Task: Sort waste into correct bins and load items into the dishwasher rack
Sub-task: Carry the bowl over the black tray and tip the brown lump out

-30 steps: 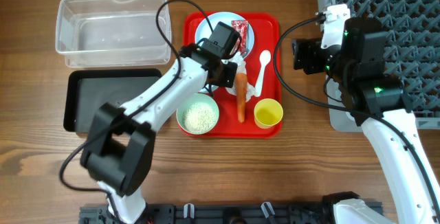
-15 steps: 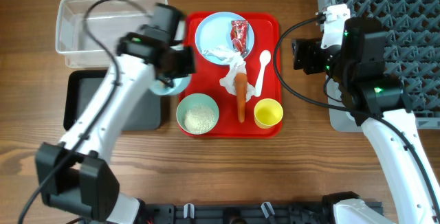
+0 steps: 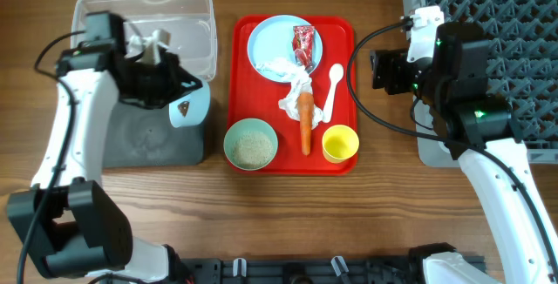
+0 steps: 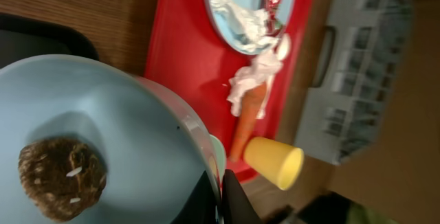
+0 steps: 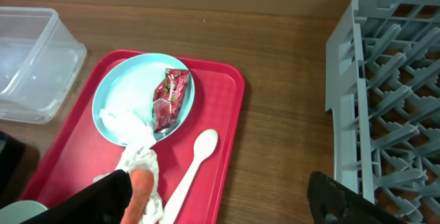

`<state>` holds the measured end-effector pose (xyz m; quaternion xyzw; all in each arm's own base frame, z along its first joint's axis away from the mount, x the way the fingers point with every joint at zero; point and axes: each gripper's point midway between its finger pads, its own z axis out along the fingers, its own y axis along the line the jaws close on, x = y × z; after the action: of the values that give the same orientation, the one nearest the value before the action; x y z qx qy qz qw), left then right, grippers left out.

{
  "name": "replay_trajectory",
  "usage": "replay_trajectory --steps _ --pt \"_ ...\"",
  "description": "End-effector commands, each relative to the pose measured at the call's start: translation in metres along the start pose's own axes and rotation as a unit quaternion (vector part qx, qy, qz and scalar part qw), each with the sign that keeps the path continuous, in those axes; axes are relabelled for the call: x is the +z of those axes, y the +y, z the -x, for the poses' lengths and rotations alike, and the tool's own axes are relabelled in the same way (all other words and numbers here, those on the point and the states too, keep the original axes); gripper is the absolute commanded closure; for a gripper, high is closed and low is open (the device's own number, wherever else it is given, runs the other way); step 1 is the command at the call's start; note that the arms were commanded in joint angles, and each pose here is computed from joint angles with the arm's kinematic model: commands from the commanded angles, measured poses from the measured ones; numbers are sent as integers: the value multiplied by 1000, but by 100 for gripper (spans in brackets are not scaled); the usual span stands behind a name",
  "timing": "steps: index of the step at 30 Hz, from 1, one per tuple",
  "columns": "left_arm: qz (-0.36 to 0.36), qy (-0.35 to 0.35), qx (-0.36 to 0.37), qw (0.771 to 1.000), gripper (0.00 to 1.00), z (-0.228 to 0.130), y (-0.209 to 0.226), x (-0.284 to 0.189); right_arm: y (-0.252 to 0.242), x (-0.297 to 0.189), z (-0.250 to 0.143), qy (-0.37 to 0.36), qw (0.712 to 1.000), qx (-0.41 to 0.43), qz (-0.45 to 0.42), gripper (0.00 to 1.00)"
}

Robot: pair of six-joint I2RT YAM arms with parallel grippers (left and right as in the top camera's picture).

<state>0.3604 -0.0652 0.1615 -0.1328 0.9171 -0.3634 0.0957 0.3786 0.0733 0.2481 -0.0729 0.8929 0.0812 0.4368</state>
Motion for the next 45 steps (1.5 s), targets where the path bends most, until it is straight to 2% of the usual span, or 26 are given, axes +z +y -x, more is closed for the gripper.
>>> replay_trajectory --steps 1,8,13,21,30,39,42,45 --pt "-106 -3 0 994 96 -4 1 -17 -4 -2 8 -7 1000 11 -10 15" --pt "-172 -26 -49 984 96 -12 35 -31 -4 -2 8 -7 1000 11 -10 15" --pt "-260 -67 -30 963 96 -16 40 -43 -4 -2 8 -7 1000 12 -10 15" --pt "-304 -112 -89 942 96 -27 72 -52 -4 -2 7 -6 1000 12 -10 14" --pt "-370 -147 -82 914 96 -19 64 -77 -4 -1 6 -4 1000 12 -10 15" --pt "-364 -145 -86 916 96 -19 65 -76 -4 -1 6 -3 1000 12 -10 14" --pt "-332 -121 -138 925 96 -21 76 -66 -4 -1 6 -3 1000 12 -10 14" --pt "-326 -120 -142 927 96 -21 78 -64 -4 -1 6 -3 1000 12 -10 14"
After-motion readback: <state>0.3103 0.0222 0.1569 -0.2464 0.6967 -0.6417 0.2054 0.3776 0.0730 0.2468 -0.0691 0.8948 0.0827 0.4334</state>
